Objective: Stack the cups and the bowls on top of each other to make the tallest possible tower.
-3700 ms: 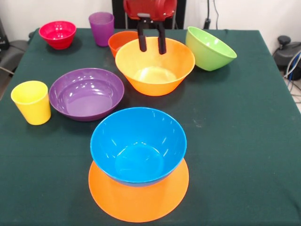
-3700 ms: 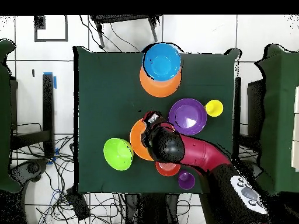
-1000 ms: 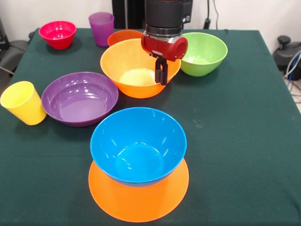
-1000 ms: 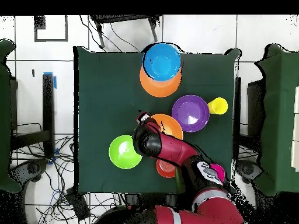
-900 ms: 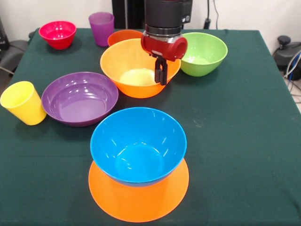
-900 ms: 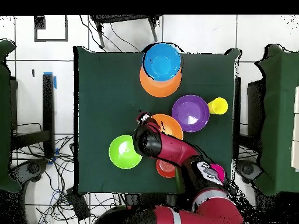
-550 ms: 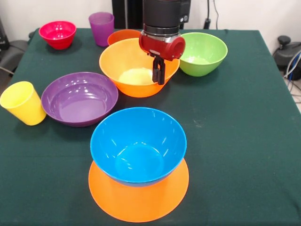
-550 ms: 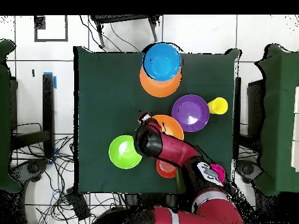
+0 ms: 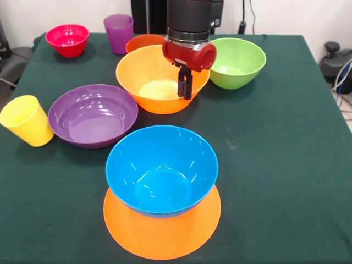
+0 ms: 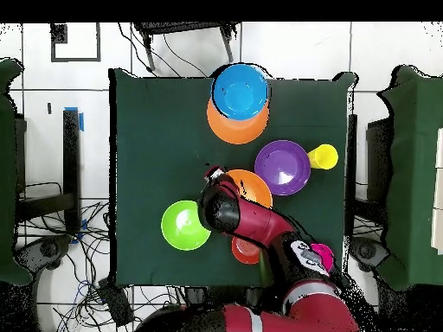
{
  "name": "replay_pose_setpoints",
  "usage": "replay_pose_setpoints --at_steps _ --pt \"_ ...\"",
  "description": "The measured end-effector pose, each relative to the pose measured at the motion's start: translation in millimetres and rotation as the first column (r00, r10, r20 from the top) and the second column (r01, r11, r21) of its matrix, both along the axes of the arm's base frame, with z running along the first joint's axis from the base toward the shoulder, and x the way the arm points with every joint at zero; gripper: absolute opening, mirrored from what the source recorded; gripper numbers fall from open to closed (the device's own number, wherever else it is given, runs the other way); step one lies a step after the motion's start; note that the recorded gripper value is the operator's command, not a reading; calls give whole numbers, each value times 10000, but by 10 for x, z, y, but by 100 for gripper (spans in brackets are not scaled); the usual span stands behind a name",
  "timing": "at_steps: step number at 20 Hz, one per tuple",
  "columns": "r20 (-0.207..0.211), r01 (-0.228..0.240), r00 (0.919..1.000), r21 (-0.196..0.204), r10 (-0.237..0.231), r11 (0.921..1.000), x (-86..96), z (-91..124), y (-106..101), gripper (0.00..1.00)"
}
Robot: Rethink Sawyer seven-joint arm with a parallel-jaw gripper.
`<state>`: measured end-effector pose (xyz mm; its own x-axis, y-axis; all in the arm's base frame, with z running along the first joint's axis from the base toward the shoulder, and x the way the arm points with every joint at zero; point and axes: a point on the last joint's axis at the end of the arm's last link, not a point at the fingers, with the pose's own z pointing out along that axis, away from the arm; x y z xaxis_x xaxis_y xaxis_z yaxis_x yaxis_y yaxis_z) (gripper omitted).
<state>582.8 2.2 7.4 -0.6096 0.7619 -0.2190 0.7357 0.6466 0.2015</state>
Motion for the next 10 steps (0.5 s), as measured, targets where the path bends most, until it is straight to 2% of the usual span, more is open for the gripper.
replay_pose_setpoints --at_steps 7,8,10 --pt "477 206 9987 -46 -204 9998 49 -56 -24 0" --pt "558 261 9981 -50 -258 9996 51 -76 -25 100" --pt "596 276 9979 -66 -271 9996 48 -93 -26 100"
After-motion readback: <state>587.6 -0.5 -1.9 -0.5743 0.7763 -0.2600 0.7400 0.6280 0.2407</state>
